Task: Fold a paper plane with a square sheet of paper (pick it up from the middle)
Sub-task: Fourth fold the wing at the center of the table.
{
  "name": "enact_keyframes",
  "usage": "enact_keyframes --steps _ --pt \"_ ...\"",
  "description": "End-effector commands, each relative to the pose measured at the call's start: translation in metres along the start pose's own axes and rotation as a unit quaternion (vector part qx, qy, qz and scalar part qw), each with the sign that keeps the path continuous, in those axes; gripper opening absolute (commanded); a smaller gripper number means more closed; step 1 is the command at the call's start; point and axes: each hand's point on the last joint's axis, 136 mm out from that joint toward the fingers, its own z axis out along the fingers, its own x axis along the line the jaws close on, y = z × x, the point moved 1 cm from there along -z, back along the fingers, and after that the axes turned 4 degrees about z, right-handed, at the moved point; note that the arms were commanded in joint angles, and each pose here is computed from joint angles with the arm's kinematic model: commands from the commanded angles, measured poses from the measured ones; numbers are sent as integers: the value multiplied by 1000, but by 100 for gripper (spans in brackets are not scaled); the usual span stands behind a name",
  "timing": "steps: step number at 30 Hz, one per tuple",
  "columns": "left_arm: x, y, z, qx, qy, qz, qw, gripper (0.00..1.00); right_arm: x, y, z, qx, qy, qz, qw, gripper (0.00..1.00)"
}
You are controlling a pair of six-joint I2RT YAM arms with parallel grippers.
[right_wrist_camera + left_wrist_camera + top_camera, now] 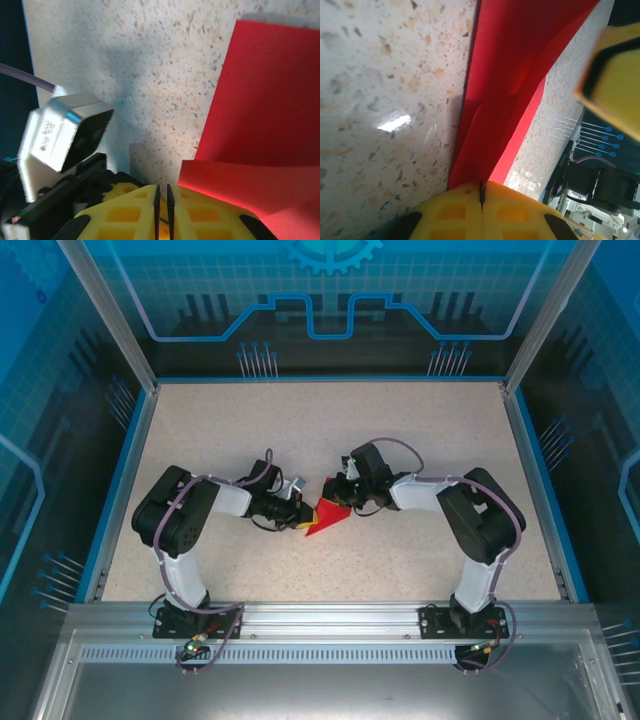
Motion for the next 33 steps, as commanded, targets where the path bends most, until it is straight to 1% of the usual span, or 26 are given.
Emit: enact_keyframes --steps 1,4,8,10,11,13,15,16,21,24,27,29,33 --pt "31 -11 5 12 42 -51 998 0 -1 -1 13 11 1 7 1000 14" --pt "32 -11 5 16 44 -50 998 0 -7 0 21 19 -7 11 1000 14" --pt "33 -12 4 19 54 -44 997 2 -31 -5 28 26 -50 28 998 12" --pt "33 -13 3 18 57 -39 997 8 -44 -9 32 32 -70 33 996 11" --pt "32 -12 2 18 58 -37 997 10 -50 -12 33 36 -77 35 996 11" --pt "28 -12 0 18 55 -31 998 18 -61 -16 34 39 -93 39 994 10" --pt "24 -12 -3 16 53 -25 998 22 -67 -20 34 43 -102 39 993 10" --pt "22 -12 -4 17 56 -23 998 25 -70 -22 34 44 -106 38 993 10" --pt "24 -17 -12 11 83 -18 996 30 -76 -27 34 49 -114 35 992 10" --pt "27 -22 -13 18 101 -17 995 27 -78 -28 34 49 -114 35 992 10" --pt "27 -29 -10 33 105 -12 994 24 -78 -29 34 50 -114 34 992 10" --pt "26 -34 -9 46 107 -7 993 19 -76 -29 34 50 -112 33 992 10" --pt "33 -42 -12 54 137 -6 989 10 -77 -30 34 50 -112 33 992 10"
